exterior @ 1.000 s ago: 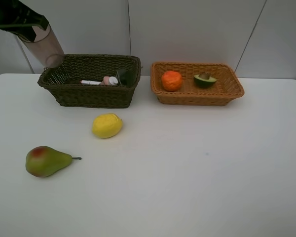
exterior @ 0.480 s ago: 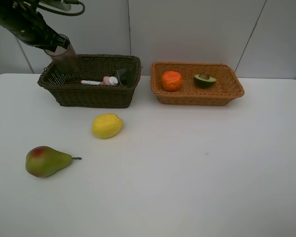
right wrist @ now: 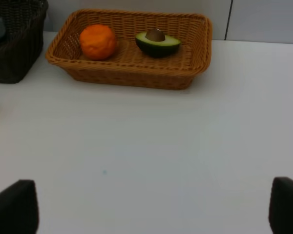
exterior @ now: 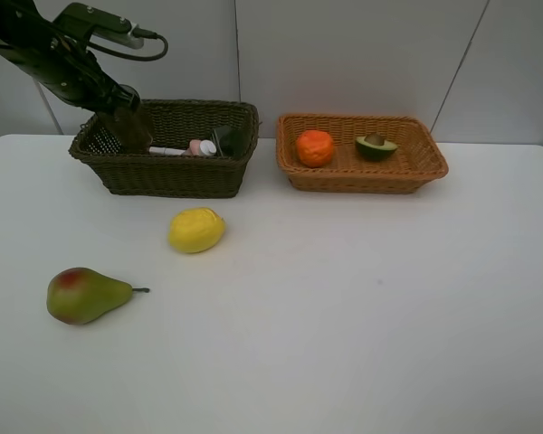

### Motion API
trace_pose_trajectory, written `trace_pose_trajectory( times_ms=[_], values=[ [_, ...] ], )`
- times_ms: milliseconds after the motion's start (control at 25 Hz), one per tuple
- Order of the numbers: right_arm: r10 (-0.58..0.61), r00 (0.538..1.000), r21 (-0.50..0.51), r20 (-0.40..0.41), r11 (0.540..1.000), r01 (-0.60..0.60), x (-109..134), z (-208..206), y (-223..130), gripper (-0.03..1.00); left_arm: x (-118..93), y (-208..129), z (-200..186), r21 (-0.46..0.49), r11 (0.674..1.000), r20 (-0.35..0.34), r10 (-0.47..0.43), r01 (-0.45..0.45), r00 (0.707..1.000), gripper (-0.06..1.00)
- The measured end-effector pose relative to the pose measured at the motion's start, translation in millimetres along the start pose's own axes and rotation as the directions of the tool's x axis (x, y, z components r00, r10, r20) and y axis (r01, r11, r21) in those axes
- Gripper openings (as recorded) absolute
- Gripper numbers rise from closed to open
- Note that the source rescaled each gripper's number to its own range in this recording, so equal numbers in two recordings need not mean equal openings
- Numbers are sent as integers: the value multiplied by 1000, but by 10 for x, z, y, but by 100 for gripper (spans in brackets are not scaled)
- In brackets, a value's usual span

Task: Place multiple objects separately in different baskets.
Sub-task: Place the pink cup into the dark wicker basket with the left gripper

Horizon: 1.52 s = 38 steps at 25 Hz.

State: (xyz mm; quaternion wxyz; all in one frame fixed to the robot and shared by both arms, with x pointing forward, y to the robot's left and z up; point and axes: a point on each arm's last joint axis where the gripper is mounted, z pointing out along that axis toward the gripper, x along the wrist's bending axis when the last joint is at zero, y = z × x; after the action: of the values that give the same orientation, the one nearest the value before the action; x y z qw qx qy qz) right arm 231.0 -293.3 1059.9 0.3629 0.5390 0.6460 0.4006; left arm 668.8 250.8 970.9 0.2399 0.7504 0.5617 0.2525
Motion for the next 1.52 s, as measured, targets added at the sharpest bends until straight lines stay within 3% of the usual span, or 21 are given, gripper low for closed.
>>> trace_pose_trajectory(
  times_ms=[280, 360, 440, 560, 600, 680, 1280, 1520],
  values=[
    [0, 1000, 0, 0, 1000, 0, 0, 0, 0, 100, -7, -42, 76, 16, 1000, 3, 0, 0, 1000, 0],
    [0, 1000, 0, 0, 1000, 0, 0, 0, 0, 100, -6, -34, 76, 6, 1000, 1, 0, 0, 1000, 4],
    [0, 1000, 0, 0, 1000, 0, 0, 0, 0, 100, -4, -25, 76, -4, 1000, -1, 2, -2, 1000, 24],
    [0, 1000, 0, 0, 1000, 0, 0, 0, 0, 100, -3, -15, 76, -14, 1000, -3, 17, -17, 1000, 74],
    [0, 1000, 0, 0, 1000, 0, 0, 0, 0, 100, -2, -10, 75, -20, 1000, -4, 19, -19, 1000, 86],
    [0, 1000, 0, 0, 1000, 0, 0, 0, 0, 100, -1, -4, 75, -26, 999, -5, 19, -19, 1000, 95],
    [0, 1000, 0, 0, 1000, 0, 0, 0, 0, 100, 0, 0, 72, -29, 999, -6, 22, -22, 1000, 100],
    [0, 1000, 0, 0, 1000, 0, 0, 0, 0, 100, 14, 80, -137, -37, 999, -7, 22, -22, 1000, 100]
  ],
)
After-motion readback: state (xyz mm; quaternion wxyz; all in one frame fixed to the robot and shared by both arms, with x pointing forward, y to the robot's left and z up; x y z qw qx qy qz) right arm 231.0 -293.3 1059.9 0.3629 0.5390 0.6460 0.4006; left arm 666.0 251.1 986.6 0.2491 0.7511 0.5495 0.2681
